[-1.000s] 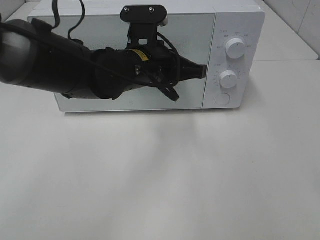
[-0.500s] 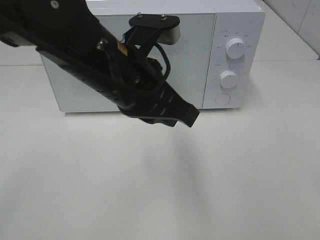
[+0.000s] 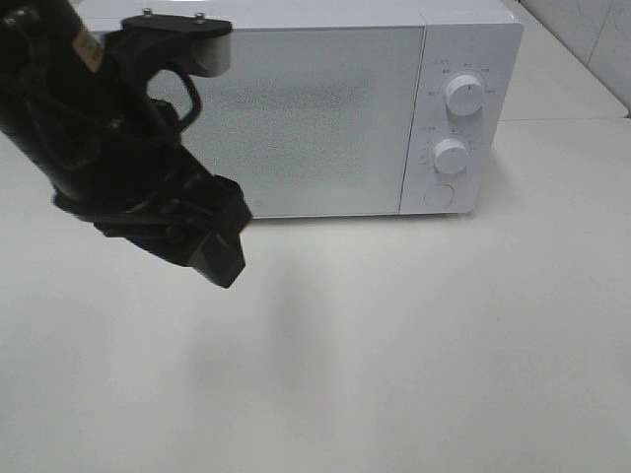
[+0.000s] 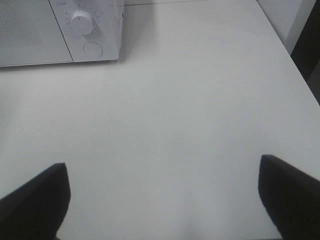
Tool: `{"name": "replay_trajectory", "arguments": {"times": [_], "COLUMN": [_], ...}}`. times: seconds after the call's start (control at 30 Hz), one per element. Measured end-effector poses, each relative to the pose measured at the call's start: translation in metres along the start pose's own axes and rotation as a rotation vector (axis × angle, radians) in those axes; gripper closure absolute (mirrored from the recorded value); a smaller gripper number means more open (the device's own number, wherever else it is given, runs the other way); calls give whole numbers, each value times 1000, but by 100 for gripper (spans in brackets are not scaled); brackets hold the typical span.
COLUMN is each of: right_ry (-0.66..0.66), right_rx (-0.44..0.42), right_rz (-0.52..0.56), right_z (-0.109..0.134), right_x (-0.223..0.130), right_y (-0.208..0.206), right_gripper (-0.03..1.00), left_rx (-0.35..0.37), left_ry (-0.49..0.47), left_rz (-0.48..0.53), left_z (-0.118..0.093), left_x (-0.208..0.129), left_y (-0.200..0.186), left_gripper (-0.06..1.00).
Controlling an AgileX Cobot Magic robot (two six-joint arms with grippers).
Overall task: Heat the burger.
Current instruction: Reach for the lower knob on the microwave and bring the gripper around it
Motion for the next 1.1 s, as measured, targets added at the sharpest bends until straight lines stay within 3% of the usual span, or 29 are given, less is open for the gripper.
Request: {"name": "replay_trajectory", "arguments": {"times": [0.03, 0.07, 0.1, 0.13, 0.2, 0.23, 0.3, 0.4, 0.43, 0.5, 0.57, 0.67, 0.8, 0.97, 1.1], "right_ry": [0, 0, 0, 0, 0, 0, 0, 0, 0, 0, 0, 0, 0, 0, 0], "right_rx": [0, 0, 0, 0, 0, 0, 0, 0, 0, 0, 0, 0, 0, 0, 0], "right_rz": [0, 0, 0, 0, 0, 0, 0, 0, 0, 0, 0, 0, 0, 0, 0], "right_z": [0, 0, 0, 0, 0, 0, 0, 0, 0, 0, 0, 0, 0, 0, 0], "right_x": [0, 0, 0, 0, 0, 0, 0, 0, 0, 0, 0, 0, 0, 0, 0], "right_y": [0, 0, 0, 0, 0, 0, 0, 0, 0, 0, 0, 0, 0, 0, 0], "right_gripper": [-2, -2, -2, -2, -2, -2, -2, -2, -2, -2, -2, -2, -2, -2, -2], "left_rx": [0, 27, 49, 49, 80, 80, 109, 120, 142, 152, 196, 208, 257, 287, 299], "left_ry": [0, -33, -68, -68, -127, -127, -178, -190, -231, -246, -309, -320, -379, -453, -474], "left_rz": [0, 32, 58, 58, 67, 67, 52, 47, 33, 28, 14, 14, 3, 2, -20], "left_z": [0, 12, 24, 24, 46, 46, 67, 74, 91, 98, 129, 136, 161, 167, 145], "left_x": [0, -6, -11, -11, -18, -18, -26, -28, -35, -38, -57, -63, -89, -116, -153], "left_y": [0, -7, -14, -14, -28, -28, -44, -48, -59, -62, -76, -78, -92, -97, -90], "left_gripper": [27, 8, 3, 3, -3, -3, -4, -4, -4, -4, -4, -4, -4, -4, -5]}}
Point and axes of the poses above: a point on each arm's last joint axis where the gripper is mounted, y pointing out along that axis toward the gripper, z along the wrist's bending axis when the last joint is at zero, x = y × z, the point moved 3 cm from there along y, pointing out along that axis toward the gripper, and after that the axes turned 2 degrees about y, right-handed, at the moved point
